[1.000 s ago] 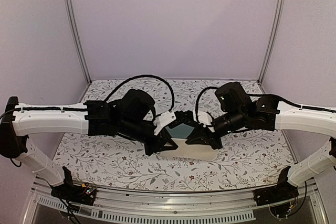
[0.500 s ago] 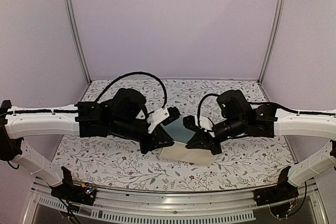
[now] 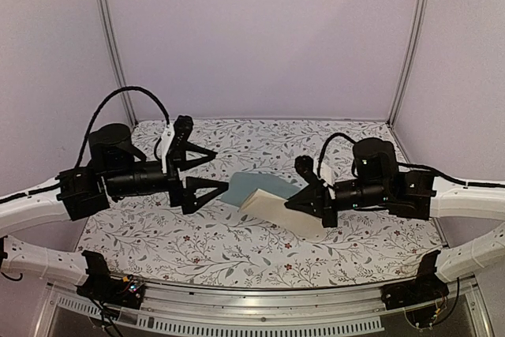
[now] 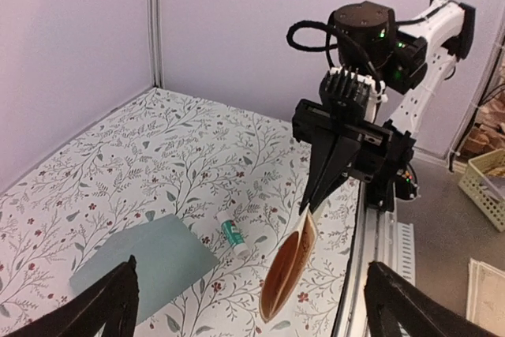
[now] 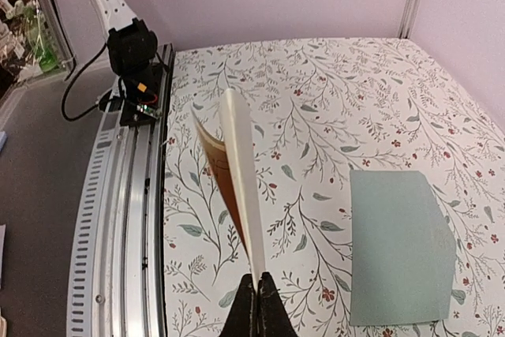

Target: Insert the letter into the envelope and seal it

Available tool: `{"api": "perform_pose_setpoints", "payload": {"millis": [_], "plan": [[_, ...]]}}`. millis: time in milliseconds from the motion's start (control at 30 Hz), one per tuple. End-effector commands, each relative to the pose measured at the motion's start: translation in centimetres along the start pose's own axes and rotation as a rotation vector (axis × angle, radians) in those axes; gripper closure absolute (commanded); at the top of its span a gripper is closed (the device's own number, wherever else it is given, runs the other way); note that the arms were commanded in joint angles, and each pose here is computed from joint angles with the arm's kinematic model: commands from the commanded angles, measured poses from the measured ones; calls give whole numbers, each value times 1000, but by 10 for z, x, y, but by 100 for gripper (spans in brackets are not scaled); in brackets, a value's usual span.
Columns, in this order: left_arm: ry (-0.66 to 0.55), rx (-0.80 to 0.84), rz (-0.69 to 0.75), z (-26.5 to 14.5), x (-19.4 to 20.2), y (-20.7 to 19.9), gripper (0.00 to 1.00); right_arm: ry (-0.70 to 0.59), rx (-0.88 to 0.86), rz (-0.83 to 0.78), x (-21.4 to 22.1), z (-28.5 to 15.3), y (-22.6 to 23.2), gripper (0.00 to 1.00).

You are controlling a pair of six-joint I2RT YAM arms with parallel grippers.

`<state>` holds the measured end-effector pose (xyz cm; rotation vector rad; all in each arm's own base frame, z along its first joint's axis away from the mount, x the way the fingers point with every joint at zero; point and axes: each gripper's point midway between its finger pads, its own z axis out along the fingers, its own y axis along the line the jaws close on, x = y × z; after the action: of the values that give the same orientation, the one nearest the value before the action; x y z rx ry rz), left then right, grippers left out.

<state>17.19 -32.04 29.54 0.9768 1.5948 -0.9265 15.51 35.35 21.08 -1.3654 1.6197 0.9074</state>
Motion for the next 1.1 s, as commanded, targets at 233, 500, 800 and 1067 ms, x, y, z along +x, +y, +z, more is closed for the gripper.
{"api": "perform_pose_setpoints", "payload": {"millis": [233, 500, 800, 1067], "plan": [[-291, 300, -20, -28, -36, -15, 3, -504, 189, 220, -98, -84, -17, 100], [-320, 336, -43, -5, -44, -15, 15, -619, 150, 334, -120, -98, -17, 100], [-329, 359, -33, 32, -54, -23, 31, -633, 59, 359, -127, -87, -9, 100], [-384, 383, -11, 43, -71, -33, 42, -615, 0, 372, -125, -76, -4, 100]]}}
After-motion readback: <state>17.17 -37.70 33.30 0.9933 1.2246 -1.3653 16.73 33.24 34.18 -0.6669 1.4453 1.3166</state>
